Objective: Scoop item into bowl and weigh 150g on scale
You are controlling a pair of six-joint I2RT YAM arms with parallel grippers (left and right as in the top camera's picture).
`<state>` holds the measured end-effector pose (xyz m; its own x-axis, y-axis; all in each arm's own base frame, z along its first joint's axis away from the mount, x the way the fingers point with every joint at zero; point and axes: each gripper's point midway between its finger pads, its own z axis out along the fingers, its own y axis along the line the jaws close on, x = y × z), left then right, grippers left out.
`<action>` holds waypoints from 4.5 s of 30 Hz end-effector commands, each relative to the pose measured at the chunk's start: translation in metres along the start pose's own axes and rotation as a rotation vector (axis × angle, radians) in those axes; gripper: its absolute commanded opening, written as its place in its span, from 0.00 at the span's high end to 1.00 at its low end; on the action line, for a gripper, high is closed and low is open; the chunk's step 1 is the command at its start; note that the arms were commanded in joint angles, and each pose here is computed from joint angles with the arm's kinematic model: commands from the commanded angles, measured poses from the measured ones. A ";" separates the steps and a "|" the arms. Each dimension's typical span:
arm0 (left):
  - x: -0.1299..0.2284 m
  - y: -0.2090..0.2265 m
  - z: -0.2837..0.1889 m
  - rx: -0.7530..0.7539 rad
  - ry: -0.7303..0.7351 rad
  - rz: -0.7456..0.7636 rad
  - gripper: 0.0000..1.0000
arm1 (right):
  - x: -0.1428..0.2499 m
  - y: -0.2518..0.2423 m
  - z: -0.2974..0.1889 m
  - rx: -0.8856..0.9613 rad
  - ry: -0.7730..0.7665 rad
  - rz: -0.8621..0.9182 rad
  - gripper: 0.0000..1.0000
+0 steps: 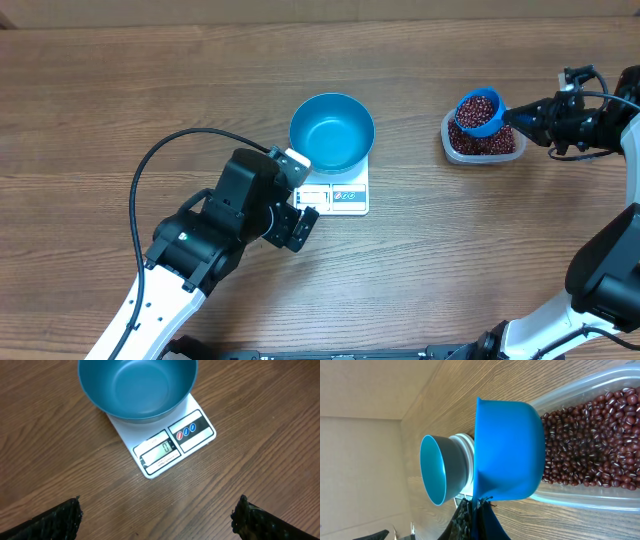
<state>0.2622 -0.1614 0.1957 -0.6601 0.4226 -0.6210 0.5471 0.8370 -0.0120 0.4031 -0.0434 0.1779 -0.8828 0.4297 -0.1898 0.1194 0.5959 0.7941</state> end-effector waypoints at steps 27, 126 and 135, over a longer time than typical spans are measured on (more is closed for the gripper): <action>0.017 -0.004 0.008 0.012 -0.148 0.168 0.00 | 0.000 0.003 -0.002 -0.012 -0.004 -0.001 0.96; 0.035 -0.008 0.024 0.038 -0.151 0.153 0.00 | 0.061 0.176 0.093 -0.018 0.224 -0.328 0.96; 0.035 -0.008 0.024 0.038 -0.151 0.153 0.01 | 0.082 0.183 0.123 0.108 0.231 -0.440 0.96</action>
<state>0.2479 -0.1608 0.1541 -0.4865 0.4912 -0.7226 0.6503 0.7559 0.0760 0.4016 0.1823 0.2273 -0.9562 -0.0302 -0.2912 -0.2249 0.7126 0.6646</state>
